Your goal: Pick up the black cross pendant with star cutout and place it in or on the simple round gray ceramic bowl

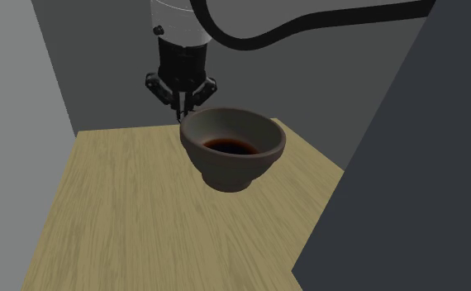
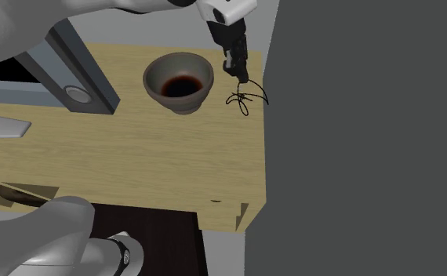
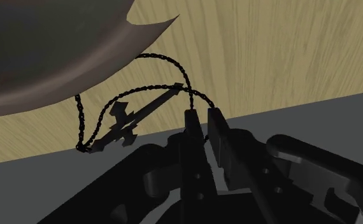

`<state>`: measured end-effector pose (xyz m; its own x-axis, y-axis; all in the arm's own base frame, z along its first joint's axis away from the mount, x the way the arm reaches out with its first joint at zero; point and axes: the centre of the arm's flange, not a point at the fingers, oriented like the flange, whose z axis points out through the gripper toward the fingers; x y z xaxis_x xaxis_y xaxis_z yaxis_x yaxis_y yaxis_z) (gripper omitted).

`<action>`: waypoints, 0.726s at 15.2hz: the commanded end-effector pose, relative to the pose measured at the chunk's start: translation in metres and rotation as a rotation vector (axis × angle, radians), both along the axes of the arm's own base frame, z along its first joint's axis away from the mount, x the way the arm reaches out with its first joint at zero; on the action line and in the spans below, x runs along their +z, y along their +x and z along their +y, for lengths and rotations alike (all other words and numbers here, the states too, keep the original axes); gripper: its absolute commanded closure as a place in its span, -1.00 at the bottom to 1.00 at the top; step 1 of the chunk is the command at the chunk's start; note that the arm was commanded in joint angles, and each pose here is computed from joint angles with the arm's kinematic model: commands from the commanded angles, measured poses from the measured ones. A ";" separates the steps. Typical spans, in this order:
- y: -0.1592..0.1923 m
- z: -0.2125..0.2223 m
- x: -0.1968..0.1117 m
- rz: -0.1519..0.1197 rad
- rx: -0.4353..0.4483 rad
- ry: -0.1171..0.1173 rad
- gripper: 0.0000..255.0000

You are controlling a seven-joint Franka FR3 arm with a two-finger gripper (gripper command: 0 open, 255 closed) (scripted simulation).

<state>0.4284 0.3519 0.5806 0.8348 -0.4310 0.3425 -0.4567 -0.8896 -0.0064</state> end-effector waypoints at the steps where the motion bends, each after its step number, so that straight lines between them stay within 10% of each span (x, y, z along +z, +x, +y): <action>1: 0.000 0.000 0.000 0.001 -0.001 -0.001 1.00; 6: 0.000 0.000 0.000 0.001 -0.001 0.000 1.00; 7: 0.000 0.000 0.000 0.001 -0.001 0.000 -1.00; 9: 0.057 -0.005 0.002 0.182 -0.182 0.016 -1.00; 11: 0.073 -0.009 -0.004 0.234 -0.233 0.021 -1.00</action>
<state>0.4905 0.3472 0.5816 0.7874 -0.5928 0.1692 -0.6102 -0.7884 0.0775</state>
